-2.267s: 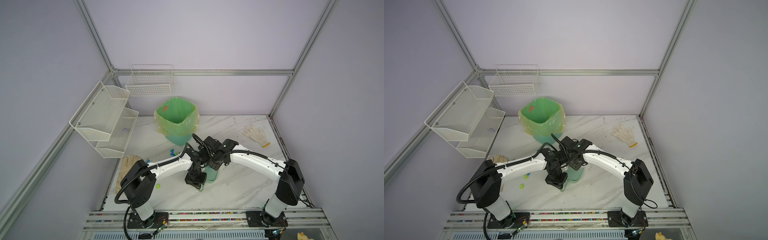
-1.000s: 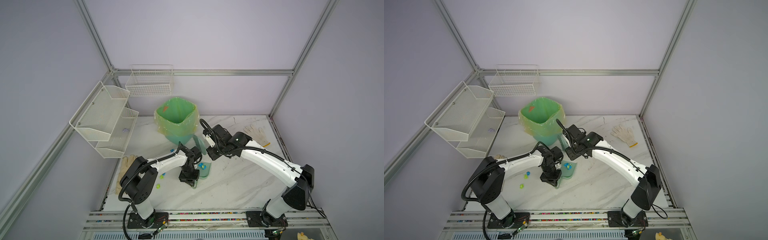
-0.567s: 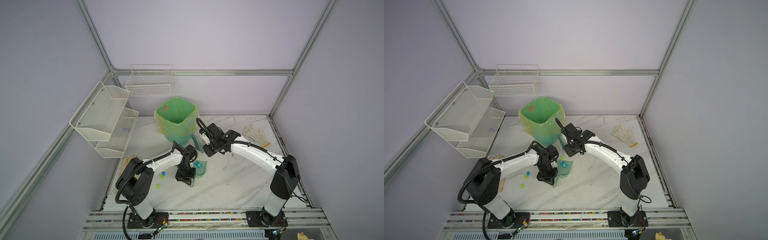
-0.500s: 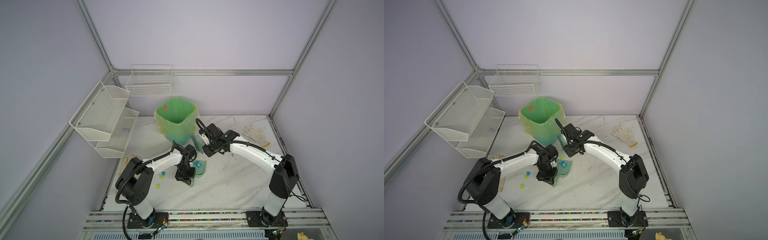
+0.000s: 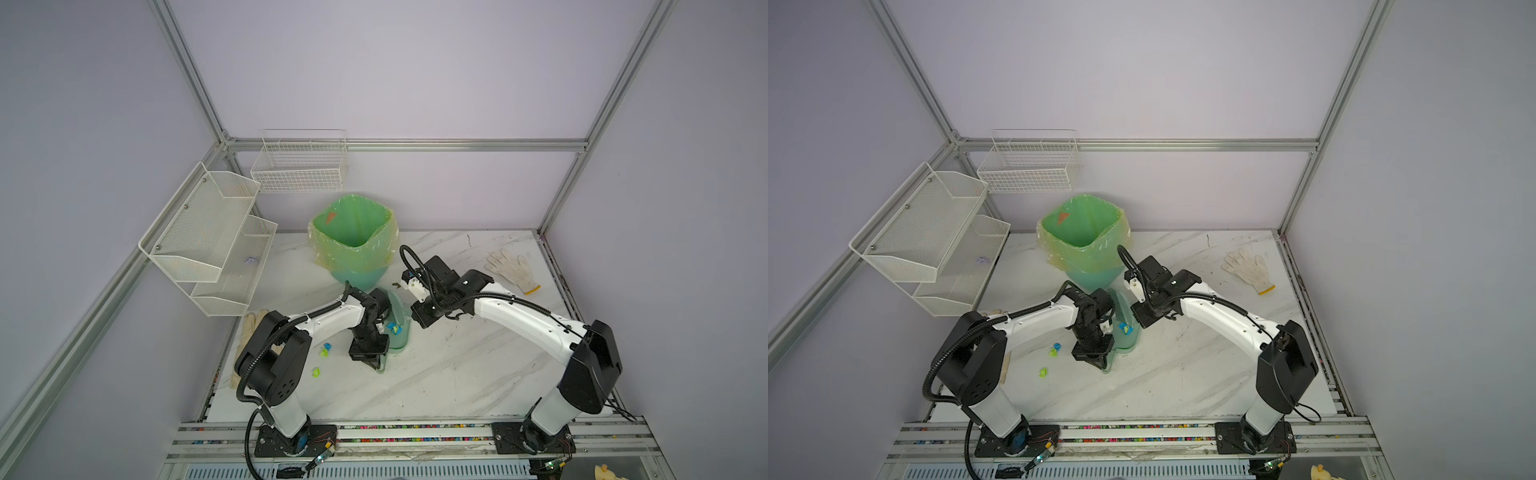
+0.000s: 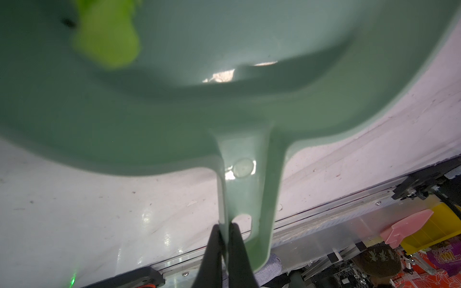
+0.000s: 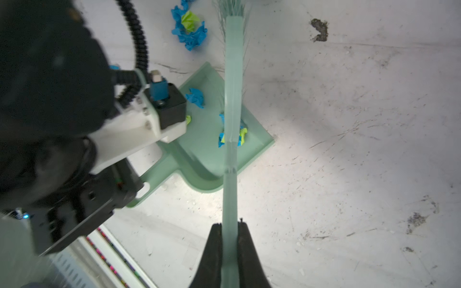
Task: Sweep away the paper scraps from the table
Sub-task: 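Brush more scraps into the dustpan with the right gripper, then lift away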
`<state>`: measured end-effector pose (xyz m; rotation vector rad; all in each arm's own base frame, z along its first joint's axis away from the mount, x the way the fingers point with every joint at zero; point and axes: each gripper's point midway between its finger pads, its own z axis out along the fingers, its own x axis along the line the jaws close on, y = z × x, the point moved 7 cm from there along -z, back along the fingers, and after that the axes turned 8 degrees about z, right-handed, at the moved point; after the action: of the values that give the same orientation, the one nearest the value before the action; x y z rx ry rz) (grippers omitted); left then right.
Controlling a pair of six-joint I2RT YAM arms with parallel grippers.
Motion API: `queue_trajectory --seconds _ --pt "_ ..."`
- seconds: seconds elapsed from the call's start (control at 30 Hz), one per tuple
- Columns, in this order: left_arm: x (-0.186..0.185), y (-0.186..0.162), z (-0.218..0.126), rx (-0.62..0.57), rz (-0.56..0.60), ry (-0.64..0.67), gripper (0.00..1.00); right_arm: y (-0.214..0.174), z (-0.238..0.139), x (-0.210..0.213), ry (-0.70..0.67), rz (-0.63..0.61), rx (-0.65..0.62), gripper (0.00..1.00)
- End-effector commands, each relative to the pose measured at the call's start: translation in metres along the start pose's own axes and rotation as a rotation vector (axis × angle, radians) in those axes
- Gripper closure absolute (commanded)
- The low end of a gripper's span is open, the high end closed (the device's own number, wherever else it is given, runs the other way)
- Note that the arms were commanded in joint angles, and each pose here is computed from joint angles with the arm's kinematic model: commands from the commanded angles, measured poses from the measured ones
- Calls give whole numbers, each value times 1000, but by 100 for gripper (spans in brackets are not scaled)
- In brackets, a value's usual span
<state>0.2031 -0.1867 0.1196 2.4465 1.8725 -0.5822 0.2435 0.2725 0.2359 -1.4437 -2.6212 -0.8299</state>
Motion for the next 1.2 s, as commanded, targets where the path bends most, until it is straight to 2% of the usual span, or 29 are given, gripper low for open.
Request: queue_trajectory --seconds 0.0,0.07,0.13,0.37,0.5,0.8,0.93,1.17 --pt "-1 3 -5 -6 19 -3 100 -8 -26 20 155 1 -51 100" --pt "0 4 -7 -15 23 10 100 -15 -30 17 149 51 -80 100" --pt "2 3 -8 -22 26 24 100 -14 -35 11 86 74 -112 100" --pt "2 1 -20 -67 48 55 100 6 -55 6 4 122 -242 100" --pt "1 1 -33 -114 61 76 100 14 -57 -16 -107 283 -276 100" --pt "-6 -2 -53 -169 94 151 100 21 -53 -43 -124 431 -271 100" --pt "-12 -2 -61 -186 115 176 100 22 -57 -48 -131 449 -283 100" --pt "-22 -2 -72 -215 127 148 100 20 -67 -58 -140 475 -309 100"
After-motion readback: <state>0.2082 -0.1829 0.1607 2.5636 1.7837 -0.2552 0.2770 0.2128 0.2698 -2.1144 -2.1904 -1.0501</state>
